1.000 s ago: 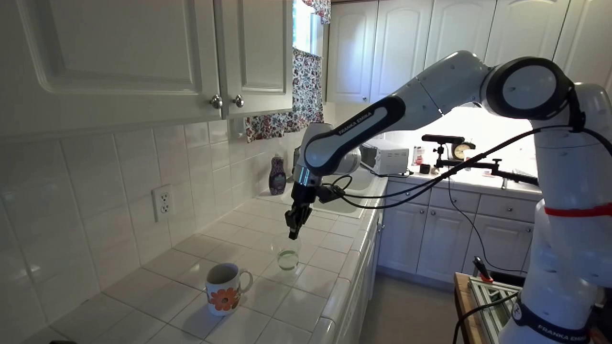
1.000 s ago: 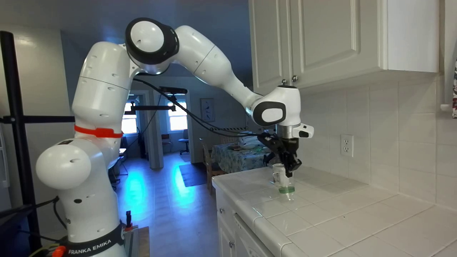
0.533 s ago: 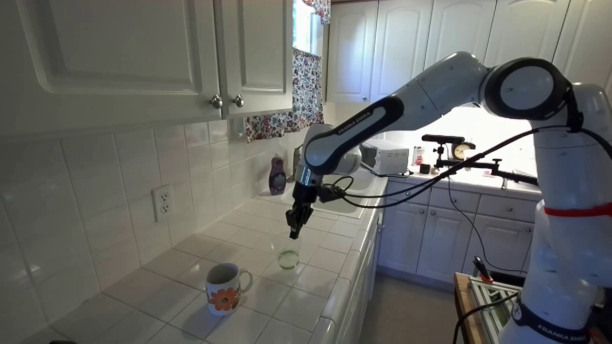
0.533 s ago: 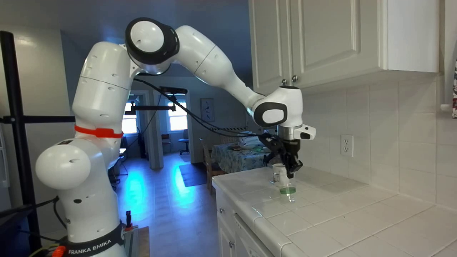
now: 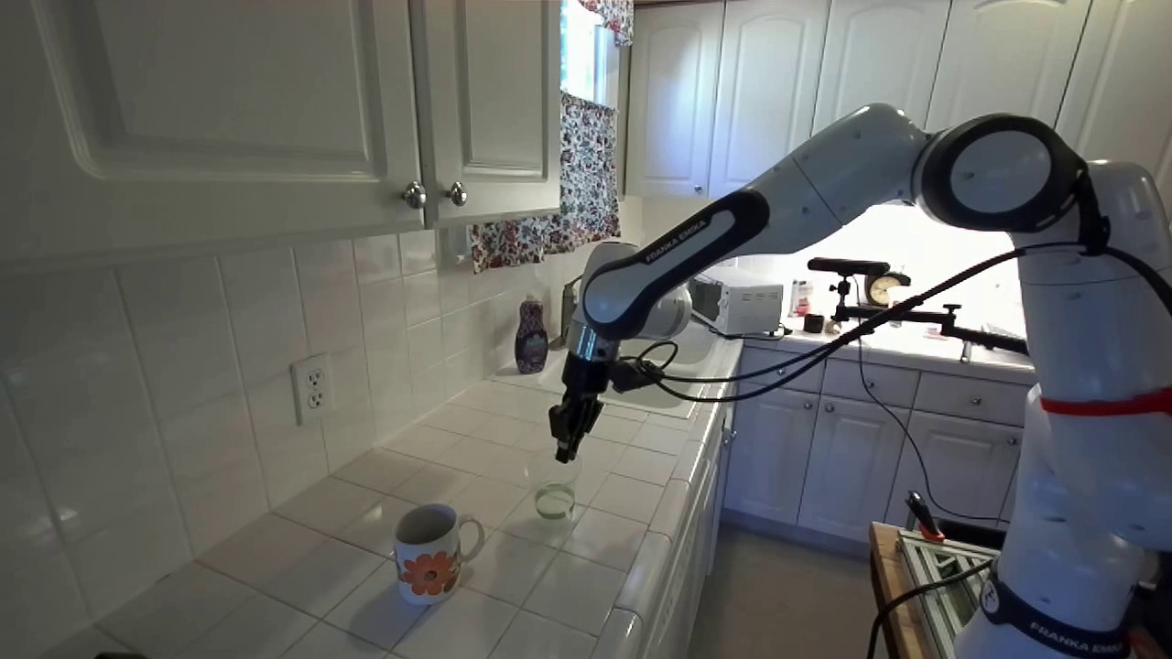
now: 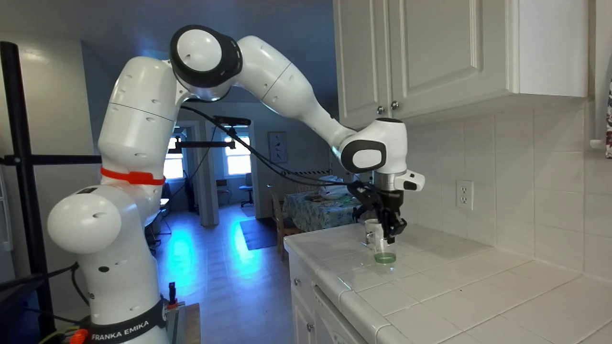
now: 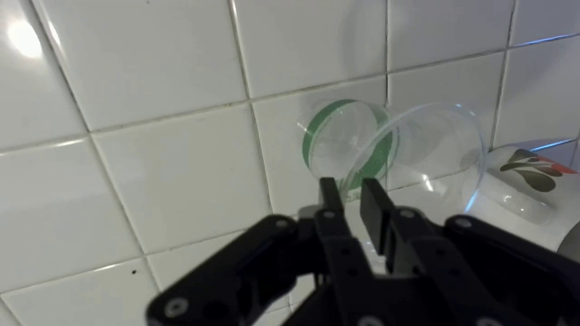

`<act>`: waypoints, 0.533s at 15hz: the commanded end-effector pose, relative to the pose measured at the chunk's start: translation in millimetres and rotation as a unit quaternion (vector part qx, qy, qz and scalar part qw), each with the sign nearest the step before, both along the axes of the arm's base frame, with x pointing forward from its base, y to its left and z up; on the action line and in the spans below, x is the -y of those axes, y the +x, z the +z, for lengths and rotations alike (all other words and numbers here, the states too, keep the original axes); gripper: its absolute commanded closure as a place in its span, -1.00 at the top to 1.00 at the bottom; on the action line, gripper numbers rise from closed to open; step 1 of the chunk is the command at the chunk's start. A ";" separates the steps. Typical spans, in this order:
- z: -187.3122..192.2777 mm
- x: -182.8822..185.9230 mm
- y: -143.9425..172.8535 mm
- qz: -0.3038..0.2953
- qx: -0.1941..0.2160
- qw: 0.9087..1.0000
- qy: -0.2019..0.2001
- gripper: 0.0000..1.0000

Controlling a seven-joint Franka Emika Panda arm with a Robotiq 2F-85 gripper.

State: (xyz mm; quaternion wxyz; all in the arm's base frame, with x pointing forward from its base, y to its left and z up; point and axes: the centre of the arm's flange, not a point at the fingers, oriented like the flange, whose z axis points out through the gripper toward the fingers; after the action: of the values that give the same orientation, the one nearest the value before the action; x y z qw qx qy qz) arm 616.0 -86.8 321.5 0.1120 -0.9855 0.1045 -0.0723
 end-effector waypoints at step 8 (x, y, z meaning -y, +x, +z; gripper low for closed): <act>29.4 14.1 -3.8 -0.022 0.056 0.997 -0.048 1.00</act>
State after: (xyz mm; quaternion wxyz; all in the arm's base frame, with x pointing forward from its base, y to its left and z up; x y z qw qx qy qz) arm 621.5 -105.2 335.3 0.0879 -0.9814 0.1208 -0.1207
